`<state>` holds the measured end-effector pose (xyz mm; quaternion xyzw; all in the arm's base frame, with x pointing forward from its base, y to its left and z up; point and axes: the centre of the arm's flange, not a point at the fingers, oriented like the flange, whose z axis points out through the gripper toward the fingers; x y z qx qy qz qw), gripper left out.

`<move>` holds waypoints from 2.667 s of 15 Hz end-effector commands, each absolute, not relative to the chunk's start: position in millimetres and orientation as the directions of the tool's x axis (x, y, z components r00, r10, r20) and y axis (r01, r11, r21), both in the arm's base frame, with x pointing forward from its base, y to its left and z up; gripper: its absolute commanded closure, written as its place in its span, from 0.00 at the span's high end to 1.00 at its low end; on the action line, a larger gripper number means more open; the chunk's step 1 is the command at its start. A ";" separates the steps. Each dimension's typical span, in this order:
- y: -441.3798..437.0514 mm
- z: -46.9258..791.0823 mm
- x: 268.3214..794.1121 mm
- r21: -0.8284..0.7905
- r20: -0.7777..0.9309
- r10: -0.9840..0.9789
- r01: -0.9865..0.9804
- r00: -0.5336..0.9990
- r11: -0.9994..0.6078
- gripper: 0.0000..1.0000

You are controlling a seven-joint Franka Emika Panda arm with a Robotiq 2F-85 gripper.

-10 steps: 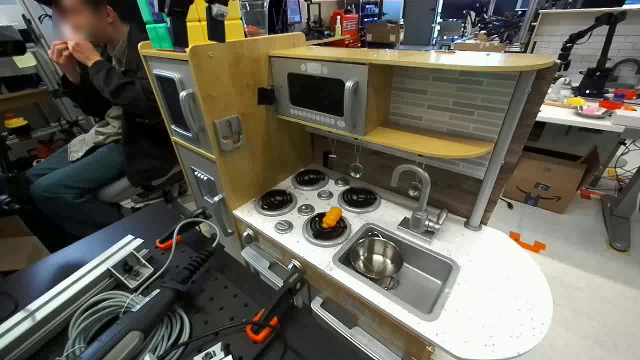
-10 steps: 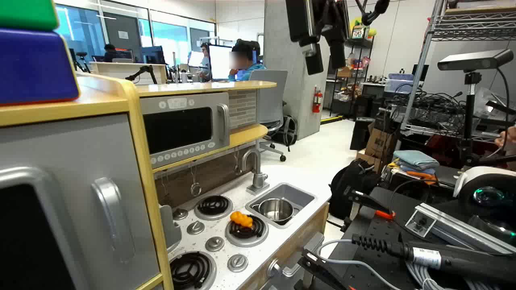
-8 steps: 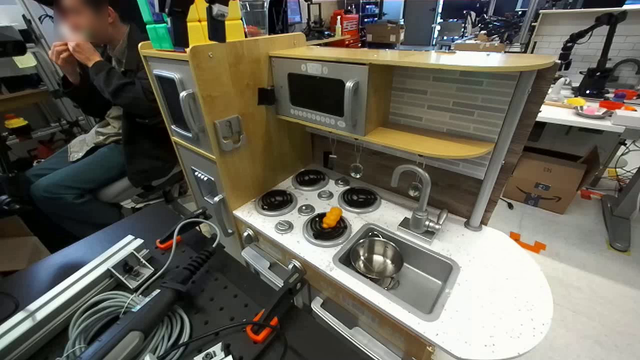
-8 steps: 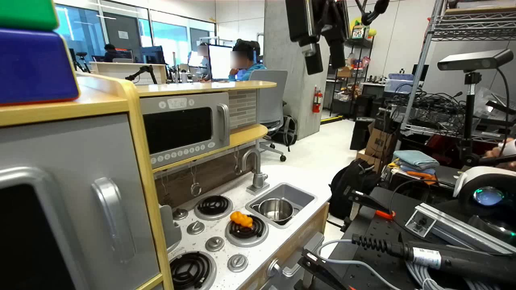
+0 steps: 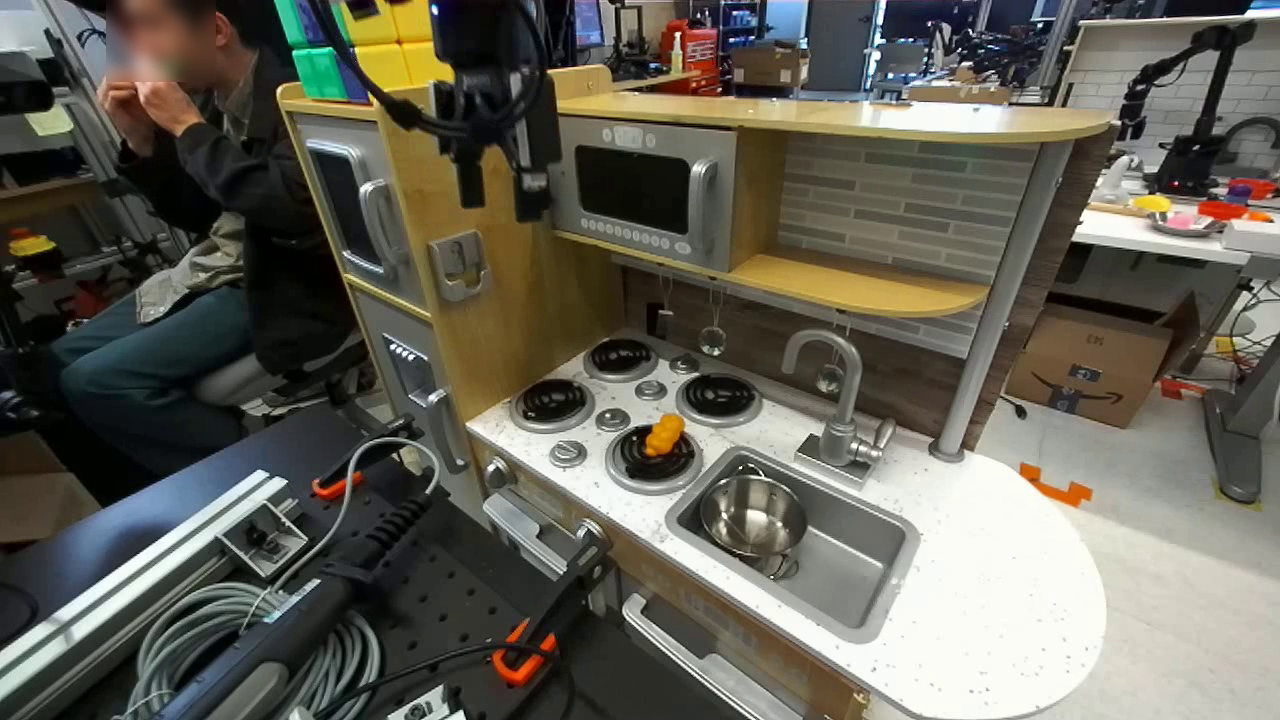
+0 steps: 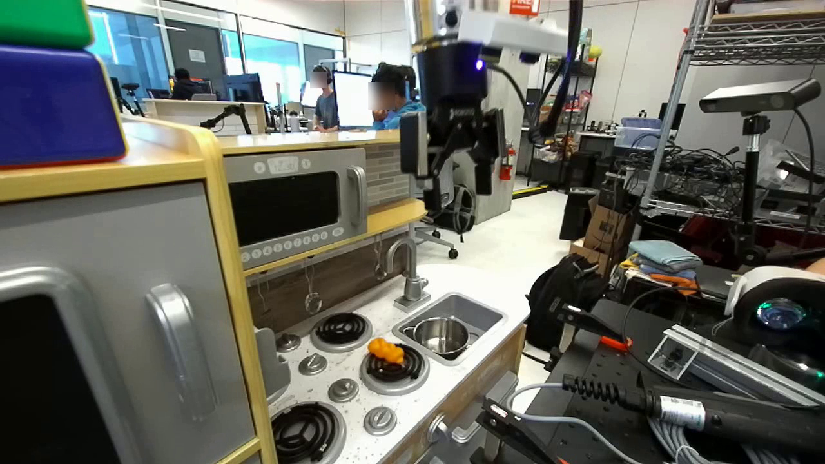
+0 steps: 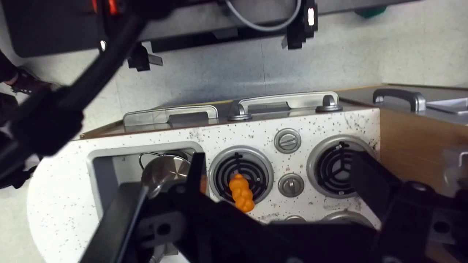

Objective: Place the orange object inside the silver pot in the sink

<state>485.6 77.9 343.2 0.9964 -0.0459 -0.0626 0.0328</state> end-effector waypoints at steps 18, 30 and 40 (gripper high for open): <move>61.7 195.0 578.5 0.152 0.180 -0.129 -0.157 0.975 -0.976 1.00; 64.2 44.3 633.5 0.289 0.090 -0.019 -0.044 0.996 -0.956 1.00; 32.8 10.0 650.5 -0.023 0.154 -0.257 -0.256 0.954 -0.966 1.00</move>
